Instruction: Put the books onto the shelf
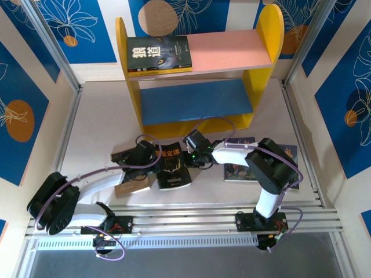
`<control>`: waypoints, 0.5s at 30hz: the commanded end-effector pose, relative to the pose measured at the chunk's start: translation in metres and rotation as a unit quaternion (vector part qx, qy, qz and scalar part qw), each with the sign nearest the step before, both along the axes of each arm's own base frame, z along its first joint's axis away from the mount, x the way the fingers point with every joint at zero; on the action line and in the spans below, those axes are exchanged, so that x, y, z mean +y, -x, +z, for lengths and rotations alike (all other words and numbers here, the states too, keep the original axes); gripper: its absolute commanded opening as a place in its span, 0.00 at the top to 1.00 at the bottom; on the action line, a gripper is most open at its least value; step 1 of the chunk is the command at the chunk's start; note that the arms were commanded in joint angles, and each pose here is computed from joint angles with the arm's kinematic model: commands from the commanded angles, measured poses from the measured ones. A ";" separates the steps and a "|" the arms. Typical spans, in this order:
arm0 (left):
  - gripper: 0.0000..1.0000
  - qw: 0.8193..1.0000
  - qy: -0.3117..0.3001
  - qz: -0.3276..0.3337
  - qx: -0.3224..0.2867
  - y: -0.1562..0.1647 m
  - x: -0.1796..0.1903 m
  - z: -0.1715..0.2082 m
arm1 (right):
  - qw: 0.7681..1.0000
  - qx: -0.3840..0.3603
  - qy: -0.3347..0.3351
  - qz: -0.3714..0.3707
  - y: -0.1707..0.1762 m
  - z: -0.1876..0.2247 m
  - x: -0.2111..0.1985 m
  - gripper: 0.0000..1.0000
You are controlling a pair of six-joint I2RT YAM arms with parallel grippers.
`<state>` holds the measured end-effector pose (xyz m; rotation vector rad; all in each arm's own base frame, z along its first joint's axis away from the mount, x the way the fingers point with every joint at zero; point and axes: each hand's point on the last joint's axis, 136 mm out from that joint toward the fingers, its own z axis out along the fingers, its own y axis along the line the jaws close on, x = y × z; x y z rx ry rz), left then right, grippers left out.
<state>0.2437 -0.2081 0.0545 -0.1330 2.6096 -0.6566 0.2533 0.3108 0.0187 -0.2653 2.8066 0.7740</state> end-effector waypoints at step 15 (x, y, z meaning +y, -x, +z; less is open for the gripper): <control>0.63 0.989 0.124 -0.070 -0.041 0.004 -0.047 0.048 | 0.997 0.080 0.008 0.023 0.042 -0.047 -0.009 0.88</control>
